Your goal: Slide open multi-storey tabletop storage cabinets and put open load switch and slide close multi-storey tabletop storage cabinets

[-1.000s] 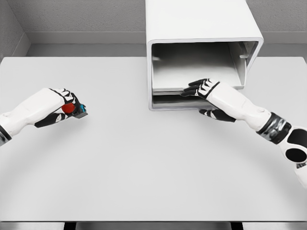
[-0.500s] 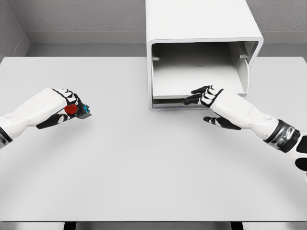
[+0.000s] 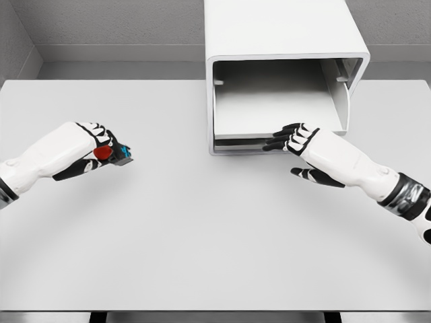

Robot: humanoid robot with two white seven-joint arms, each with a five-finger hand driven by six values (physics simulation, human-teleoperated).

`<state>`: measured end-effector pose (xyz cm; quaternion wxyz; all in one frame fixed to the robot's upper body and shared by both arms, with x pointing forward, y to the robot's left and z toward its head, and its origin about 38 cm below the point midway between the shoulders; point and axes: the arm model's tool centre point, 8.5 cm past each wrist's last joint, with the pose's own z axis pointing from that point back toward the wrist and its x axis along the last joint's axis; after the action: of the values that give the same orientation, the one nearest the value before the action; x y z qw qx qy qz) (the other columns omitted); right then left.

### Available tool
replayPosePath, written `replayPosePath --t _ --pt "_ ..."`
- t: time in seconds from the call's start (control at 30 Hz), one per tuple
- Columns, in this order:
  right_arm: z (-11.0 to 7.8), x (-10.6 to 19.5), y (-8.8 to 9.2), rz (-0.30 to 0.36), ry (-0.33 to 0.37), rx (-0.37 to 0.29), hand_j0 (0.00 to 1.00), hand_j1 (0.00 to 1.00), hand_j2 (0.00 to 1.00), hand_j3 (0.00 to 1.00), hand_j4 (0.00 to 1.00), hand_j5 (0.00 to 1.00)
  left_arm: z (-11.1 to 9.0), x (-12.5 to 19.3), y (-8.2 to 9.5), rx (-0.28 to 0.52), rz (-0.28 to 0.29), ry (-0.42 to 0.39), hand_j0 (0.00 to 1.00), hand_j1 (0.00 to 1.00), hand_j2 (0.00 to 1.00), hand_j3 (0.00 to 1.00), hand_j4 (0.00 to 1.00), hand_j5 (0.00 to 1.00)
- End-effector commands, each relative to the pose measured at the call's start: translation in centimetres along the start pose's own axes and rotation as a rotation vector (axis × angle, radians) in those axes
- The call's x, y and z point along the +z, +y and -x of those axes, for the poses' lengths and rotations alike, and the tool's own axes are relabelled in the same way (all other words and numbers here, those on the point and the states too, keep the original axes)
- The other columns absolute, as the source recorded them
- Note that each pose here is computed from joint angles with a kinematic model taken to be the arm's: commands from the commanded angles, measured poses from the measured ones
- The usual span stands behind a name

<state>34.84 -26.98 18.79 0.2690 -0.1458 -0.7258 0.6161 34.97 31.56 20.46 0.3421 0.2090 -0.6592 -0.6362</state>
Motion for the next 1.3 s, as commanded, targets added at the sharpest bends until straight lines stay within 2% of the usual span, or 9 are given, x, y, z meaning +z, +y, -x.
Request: replayPosePath --t 0.0,0.3,0.43,0.63,0.77,0.87,1.0,1.27 --pt "0.1 0.3 -0.4 0.005 0.003 0.003 0.81 0.81 0.81 0.81 0.81 0.81 -0.2 0.0 0.3 0.006 -0.012 -0.010 0.40 0.40 0.40 0.40 0.40 0.40" --pt "0.9 2.3 -2.2 0.048 0.062 0.037 0.80 0.80 0.80 0.80 0.80 0.80 -0.4 0.1 0.3 0.014 -0.018 -0.017 0.40 0.40 0.40 0.40 0.40 0.40" --pt "1.2 2.7 -3.0 0.073 0.079 0.051 0.72 0.72 0.72 0.72 0.72 0.72 -0.5 0.1 0.3 0.021 -0.023 -0.024 0.40 0.40 0.40 0.40 0.40 0.40" --pt "2.1 4.8 -4.0 0.097 0.145 0.072 0.62 0.62 0.62 0.62 0.62 0.62 -0.5 0.0 0.6 0.035 -0.038 -0.035 0.40 0.40 0.40 0.40 0.40 0.40" --pt "2.2 5.7 -3.9 0.097 0.169 0.071 0.62 0.62 0.62 0.62 0.62 0.62 -0.8 -0.2 0.8 0.048 -0.059 -0.051 0.40 0.40 0.40 0.40 0.40 0.40" --pt "2.3 7.3 -3.1 0.088 0.208 0.053 0.63 0.63 0.63 0.63 0.63 0.63 -1.0 -0.3 1.0 0.069 -0.076 -0.070 0.40 0.40 0.40 0.40 0.40 0.40" --pt "2.3 7.5 -3.2 0.089 0.213 0.056 0.63 0.63 0.63 0.63 0.63 0.63 -1.0 -0.5 1.4 0.069 -0.087 -0.078 0.40 0.40 0.40 0.40 0.40 0.40" --pt "2.2 8.6 -1.5 0.051 0.242 0.026 0.65 0.65 0.65 0.65 0.65 0.65 -1.0 -1.0 2.6 0.049 -0.109 -0.091 0.40 0.40 0.40 0.40 0.40 0.40"
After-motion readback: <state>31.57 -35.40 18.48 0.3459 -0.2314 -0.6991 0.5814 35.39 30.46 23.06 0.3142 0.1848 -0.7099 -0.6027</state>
